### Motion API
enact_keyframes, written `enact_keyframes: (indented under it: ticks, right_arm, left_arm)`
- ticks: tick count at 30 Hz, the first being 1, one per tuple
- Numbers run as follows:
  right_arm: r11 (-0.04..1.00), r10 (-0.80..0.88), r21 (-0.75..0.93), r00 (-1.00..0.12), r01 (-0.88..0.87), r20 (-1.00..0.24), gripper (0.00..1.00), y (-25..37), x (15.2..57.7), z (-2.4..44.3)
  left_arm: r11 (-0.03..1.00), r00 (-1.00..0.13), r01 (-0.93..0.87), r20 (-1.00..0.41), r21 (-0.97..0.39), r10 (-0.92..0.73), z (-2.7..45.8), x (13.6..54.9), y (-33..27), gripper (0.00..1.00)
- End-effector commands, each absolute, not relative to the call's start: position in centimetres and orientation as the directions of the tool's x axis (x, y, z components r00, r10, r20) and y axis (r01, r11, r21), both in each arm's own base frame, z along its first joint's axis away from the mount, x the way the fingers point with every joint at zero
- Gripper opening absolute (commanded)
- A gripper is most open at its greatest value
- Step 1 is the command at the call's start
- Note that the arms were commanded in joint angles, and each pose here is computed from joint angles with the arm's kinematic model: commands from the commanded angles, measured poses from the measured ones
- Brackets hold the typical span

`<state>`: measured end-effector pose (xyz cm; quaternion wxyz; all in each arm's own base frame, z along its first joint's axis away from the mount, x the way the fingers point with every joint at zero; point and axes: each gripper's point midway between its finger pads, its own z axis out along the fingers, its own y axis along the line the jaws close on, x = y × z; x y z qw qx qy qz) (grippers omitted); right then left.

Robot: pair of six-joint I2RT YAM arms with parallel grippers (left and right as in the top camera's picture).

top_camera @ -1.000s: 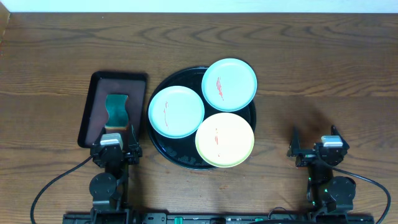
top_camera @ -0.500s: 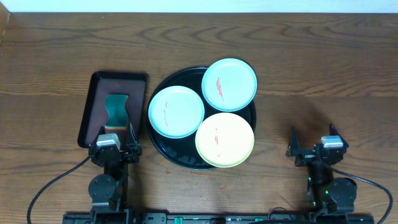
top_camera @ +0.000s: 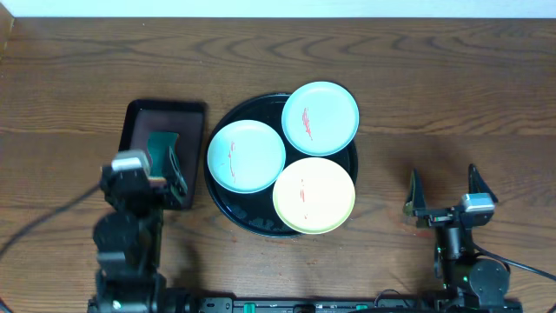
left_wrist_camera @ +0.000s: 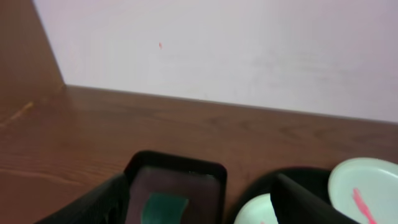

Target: Clean dirty plates on tray and stack at the side

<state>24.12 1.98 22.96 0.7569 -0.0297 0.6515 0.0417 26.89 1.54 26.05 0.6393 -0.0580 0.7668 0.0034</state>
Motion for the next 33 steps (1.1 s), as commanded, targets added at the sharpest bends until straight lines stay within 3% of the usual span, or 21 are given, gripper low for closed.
enact_keyframes:
  ticks: [1, 8, 17, 27, 33]
  right_arm:
    - [0.993, 0.045, 0.023, 0.181, -0.12, -0.982, 0.99, 2.1, 23.6, 26.0]
    - [0.993, 0.041, 0.033, 0.069, -0.117, -0.997, 0.99, 2.2, 24.3, 29.4]
    - [0.985, -0.008, 0.03, -0.218, -0.168, -0.976, 0.99, 3.2, 27.8, 31.4]
    - [0.965, -0.019, 0.146, -0.613, -0.218, -0.79, 0.99, 5.0, 32.3, 30.4]
    - [0.971, -0.021, 0.159, -0.724, -0.179, -0.69, 0.99, 4.7, 34.3, 28.1]
  left_arm:
    - [0.996, -0.214, -0.063, -0.974, -0.067, -0.079, 28.8, 28.3, 1.0, 0.73]
    - [0.996, -0.438, -0.078, -0.895, -0.053, -0.082, 30.0, 30.3, 1.0, 0.74]
    - [0.995, -0.618, -0.087, -0.782, -0.039, -0.085, 31.4, 31.0, 1.0, 0.73]
    - [0.995, -0.762, -0.032, -0.641, -0.099, -0.088, 29.7, 29.6, -0.6, 0.73]
    - [0.995, -0.789, -0.036, -0.608, -0.097, -0.088, 28.9, 29.1, -0.6, 0.73]
